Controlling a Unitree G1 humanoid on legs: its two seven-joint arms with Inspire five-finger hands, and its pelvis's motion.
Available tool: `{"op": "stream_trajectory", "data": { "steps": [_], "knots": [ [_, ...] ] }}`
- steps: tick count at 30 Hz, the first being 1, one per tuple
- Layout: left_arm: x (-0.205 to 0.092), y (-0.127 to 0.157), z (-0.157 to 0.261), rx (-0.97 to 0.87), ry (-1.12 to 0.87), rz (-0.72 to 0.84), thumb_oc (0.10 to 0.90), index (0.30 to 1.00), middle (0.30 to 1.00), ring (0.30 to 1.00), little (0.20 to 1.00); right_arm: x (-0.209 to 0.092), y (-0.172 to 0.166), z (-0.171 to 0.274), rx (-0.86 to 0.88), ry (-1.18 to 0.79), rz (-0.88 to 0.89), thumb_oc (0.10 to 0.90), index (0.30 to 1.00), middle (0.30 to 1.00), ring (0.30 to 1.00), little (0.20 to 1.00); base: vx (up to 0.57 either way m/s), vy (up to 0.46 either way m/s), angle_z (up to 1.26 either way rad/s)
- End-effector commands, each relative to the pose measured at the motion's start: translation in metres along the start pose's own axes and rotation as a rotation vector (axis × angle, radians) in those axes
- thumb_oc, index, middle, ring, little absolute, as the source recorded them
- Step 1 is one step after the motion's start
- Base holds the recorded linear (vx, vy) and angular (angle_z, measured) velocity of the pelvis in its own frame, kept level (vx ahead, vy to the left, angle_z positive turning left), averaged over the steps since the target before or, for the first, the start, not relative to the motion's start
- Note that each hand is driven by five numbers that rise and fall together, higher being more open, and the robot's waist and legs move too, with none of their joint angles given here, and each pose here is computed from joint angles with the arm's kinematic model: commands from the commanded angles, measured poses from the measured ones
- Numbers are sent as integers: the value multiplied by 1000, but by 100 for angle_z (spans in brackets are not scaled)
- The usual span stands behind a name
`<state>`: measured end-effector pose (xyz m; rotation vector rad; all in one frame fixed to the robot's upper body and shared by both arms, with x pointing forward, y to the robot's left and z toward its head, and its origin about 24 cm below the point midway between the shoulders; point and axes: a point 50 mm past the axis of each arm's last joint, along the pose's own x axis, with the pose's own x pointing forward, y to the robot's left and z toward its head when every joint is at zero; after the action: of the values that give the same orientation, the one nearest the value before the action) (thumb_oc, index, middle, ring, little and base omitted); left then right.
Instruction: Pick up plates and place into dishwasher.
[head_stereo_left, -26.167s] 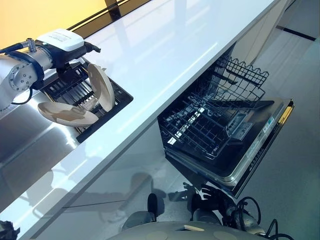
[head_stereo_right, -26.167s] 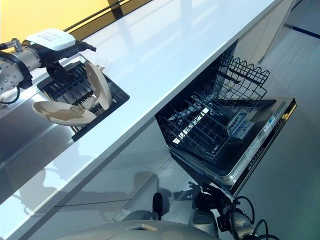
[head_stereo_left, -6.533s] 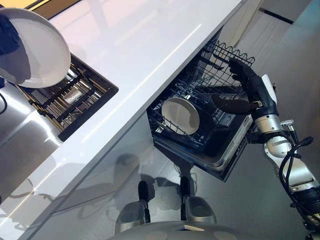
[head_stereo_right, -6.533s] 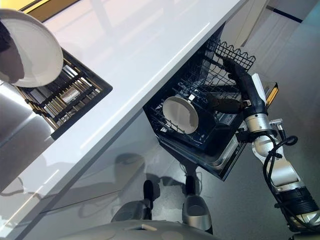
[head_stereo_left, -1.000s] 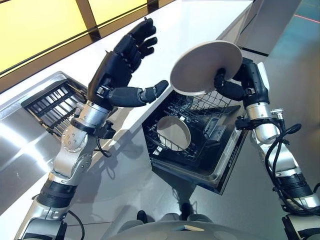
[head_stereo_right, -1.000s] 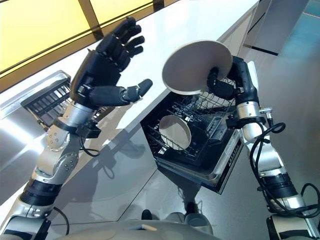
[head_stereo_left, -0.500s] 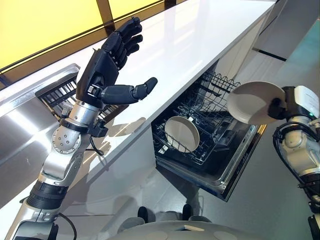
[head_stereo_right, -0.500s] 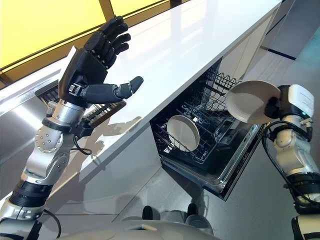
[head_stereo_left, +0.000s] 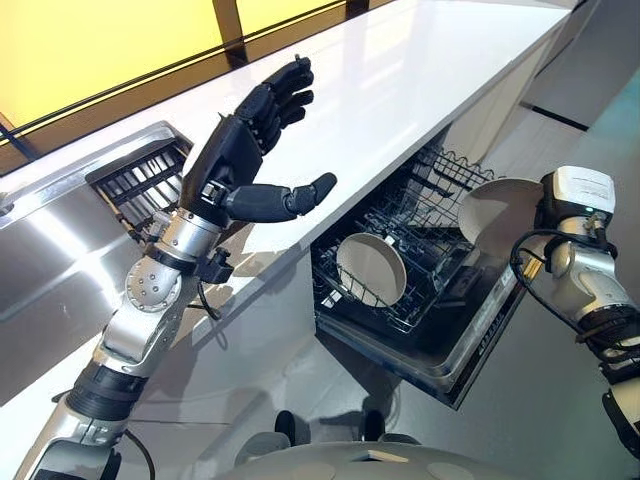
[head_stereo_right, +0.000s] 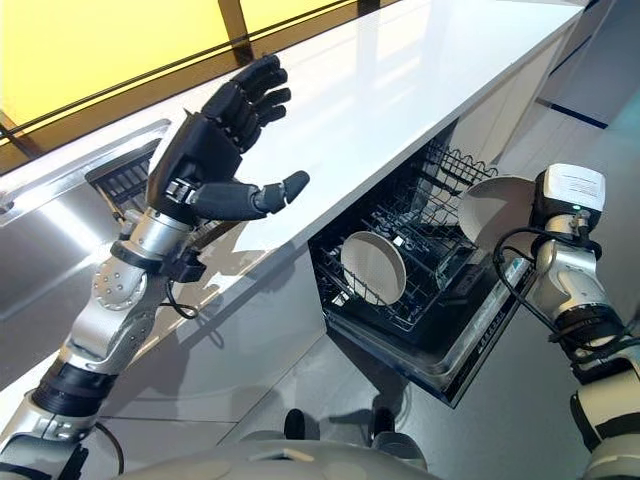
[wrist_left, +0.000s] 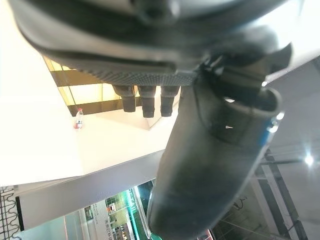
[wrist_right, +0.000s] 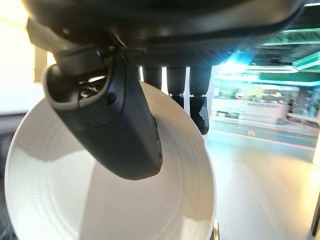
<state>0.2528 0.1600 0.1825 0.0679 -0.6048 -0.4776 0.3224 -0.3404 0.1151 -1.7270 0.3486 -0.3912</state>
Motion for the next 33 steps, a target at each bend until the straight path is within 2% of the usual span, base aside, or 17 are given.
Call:
{"op": "stream_trajectory", "data": {
  "steps": [1, 7, 17, 23, 33],
  "knots": [
    [27, -9, 28, -28, -182, -79, 800, 900, 900, 900, 900, 27, -83, 9, -129, 39, -268, 100, 300, 300, 300, 200, 29, -17, 3],
    [31, -15, 24, -27, -174, -125, 800, 900, 900, 900, 900, 36, -93, 20, -248, 80, -252, 100, 300, 300, 300, 200, -16, -9, 7],
    [50, -12, 37, 2, -239, -181, 800, 900, 900, 900, 900, 51, -134, 17, -223, 222, -308, 100, 300, 300, 300, 200, -111, -12, 12],
    [54, -15, 40, -12, -272, -187, 800, 900, 900, 900, 900, 52, -126, 31, -264, 207, -272, 100, 300, 300, 300, 200, -9, -2, 5],
    [62, -21, 45, -25, -317, -211, 800, 900, 900, 900, 900, 50, -106, 64, -187, 151, -153, 100, 300, 300, 300, 200, -11, 4, 4]
  ]
}}
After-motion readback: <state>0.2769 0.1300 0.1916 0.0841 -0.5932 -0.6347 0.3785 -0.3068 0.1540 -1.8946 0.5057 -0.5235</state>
